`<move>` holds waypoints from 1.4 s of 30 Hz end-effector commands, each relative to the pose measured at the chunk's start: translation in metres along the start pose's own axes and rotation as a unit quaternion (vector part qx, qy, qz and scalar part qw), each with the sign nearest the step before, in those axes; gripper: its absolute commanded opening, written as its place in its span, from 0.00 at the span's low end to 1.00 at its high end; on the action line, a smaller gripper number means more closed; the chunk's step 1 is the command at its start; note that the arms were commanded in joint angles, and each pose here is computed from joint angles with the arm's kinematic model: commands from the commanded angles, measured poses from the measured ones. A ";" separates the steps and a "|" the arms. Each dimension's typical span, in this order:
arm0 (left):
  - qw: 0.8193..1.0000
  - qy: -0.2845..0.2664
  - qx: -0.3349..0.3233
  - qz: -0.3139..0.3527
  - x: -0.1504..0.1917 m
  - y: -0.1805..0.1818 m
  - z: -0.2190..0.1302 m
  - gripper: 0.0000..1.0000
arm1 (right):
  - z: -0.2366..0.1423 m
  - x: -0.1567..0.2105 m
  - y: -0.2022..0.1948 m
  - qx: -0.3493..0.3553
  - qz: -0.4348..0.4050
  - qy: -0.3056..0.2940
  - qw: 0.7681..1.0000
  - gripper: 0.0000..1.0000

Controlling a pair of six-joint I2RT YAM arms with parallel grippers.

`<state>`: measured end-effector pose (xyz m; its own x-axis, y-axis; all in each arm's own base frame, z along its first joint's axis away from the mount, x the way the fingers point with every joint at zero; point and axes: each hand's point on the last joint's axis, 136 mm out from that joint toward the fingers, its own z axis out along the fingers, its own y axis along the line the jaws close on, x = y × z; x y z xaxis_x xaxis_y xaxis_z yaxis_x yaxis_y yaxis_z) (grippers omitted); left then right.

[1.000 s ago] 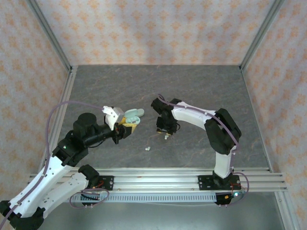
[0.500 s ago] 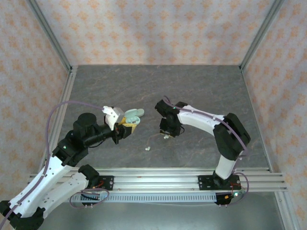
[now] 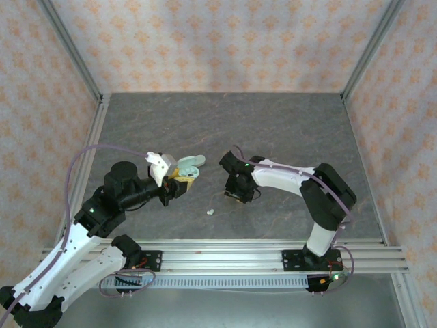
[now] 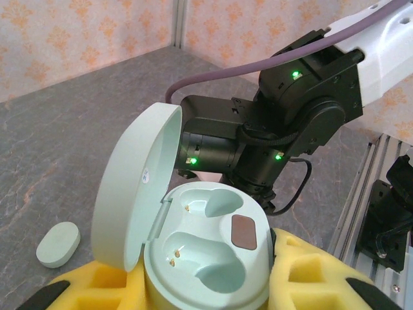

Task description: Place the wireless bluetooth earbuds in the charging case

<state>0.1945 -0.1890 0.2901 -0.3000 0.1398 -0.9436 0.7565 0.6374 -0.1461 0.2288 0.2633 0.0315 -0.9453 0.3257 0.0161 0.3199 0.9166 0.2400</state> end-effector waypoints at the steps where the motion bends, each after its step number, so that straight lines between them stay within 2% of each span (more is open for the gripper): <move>1: 1.000 -0.002 -0.006 0.012 0.000 0.001 -0.005 0.18 | 0.003 -0.006 -0.003 0.015 0.006 -0.014 1.000 0.38; 22: 1.000 0.004 -0.010 0.016 0.003 0.003 -0.004 0.19 | 0.000 -0.027 0.002 0.051 -0.028 -0.023 0.998 0.38; 31: 1.000 0.007 -0.009 0.017 0.004 0.003 -0.002 0.19 | -0.014 -0.032 0.000 0.079 -0.061 -0.032 0.995 0.39; 42: 1.000 0.007 -0.008 0.018 0.004 0.002 -0.003 0.19 | -0.017 -0.038 0.001 0.068 -0.024 -0.050 0.996 0.37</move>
<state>0.1924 -0.1871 0.2839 -0.3023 0.1703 -0.9379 0.7594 0.6377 -0.1290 0.2602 0.2571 0.0480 -0.9648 0.2546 -0.0665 0.2450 0.9613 0.1257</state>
